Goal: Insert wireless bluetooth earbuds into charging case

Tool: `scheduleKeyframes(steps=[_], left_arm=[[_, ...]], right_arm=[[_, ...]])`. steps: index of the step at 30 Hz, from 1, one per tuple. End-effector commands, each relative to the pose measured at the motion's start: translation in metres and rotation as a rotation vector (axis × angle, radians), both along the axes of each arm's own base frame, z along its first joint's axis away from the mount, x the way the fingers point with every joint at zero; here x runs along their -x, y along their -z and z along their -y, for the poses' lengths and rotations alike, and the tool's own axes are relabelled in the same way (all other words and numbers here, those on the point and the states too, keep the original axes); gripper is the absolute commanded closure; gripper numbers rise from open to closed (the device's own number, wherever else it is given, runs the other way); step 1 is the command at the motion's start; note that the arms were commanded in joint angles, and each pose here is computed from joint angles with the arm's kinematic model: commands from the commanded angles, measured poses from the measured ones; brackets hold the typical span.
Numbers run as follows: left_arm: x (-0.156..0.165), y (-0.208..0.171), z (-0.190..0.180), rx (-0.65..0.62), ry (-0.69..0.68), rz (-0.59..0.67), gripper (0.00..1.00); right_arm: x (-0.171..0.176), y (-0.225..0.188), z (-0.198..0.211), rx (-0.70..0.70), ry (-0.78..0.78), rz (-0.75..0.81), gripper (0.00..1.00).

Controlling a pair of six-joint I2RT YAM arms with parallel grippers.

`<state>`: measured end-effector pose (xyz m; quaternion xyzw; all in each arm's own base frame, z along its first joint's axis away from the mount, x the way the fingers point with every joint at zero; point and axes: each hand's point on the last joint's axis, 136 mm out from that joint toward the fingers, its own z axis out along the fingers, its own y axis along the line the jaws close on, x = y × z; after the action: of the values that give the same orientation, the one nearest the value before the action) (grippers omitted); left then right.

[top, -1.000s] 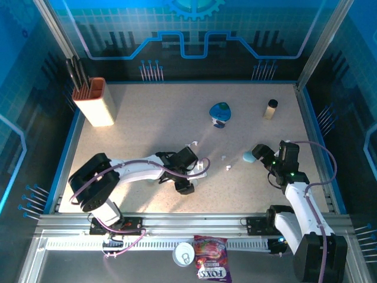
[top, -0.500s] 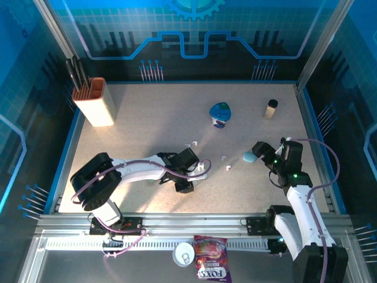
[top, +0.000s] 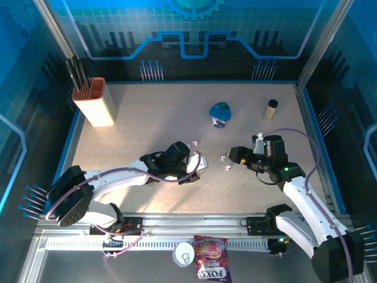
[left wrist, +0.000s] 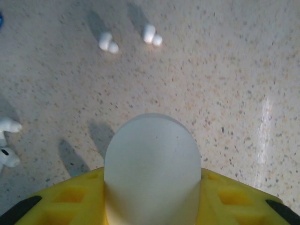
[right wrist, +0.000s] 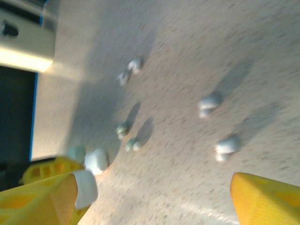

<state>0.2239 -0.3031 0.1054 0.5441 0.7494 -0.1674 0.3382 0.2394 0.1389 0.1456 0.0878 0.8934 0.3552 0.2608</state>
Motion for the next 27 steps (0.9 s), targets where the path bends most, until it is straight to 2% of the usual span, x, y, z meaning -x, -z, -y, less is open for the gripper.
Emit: scheduleKeyframes(steps=[1,5,14,17,22,27], left_arm=[[-0.005,-0.026,0.012,0.139,0.008,0.052,0.6],[-0.004,-0.033,0.015,0.167,0.024,0.07,0.6],[0.002,-0.043,0.017,0.217,0.055,0.086,0.59],[0.002,-0.045,0.017,0.221,0.059,0.089,0.59],[0.003,-0.044,0.017,0.221,0.064,0.09,0.59],[0.0,-0.043,0.017,0.212,0.052,0.097,0.59]], right_arm=[[0.012,-0.02,-0.034,-0.098,-0.145,0.021,0.15],[0.019,-0.026,-0.062,-0.196,-0.245,0.026,0.17],[0.022,-0.014,-0.101,-0.237,-0.332,-0.004,0.21],[0.022,-0.01,-0.108,-0.24,-0.34,-0.025,0.28],[0.021,-0.006,-0.114,-0.25,-0.345,-0.048,0.49],[0.026,-0.004,-0.118,-0.259,-0.366,-0.066,0.56]])
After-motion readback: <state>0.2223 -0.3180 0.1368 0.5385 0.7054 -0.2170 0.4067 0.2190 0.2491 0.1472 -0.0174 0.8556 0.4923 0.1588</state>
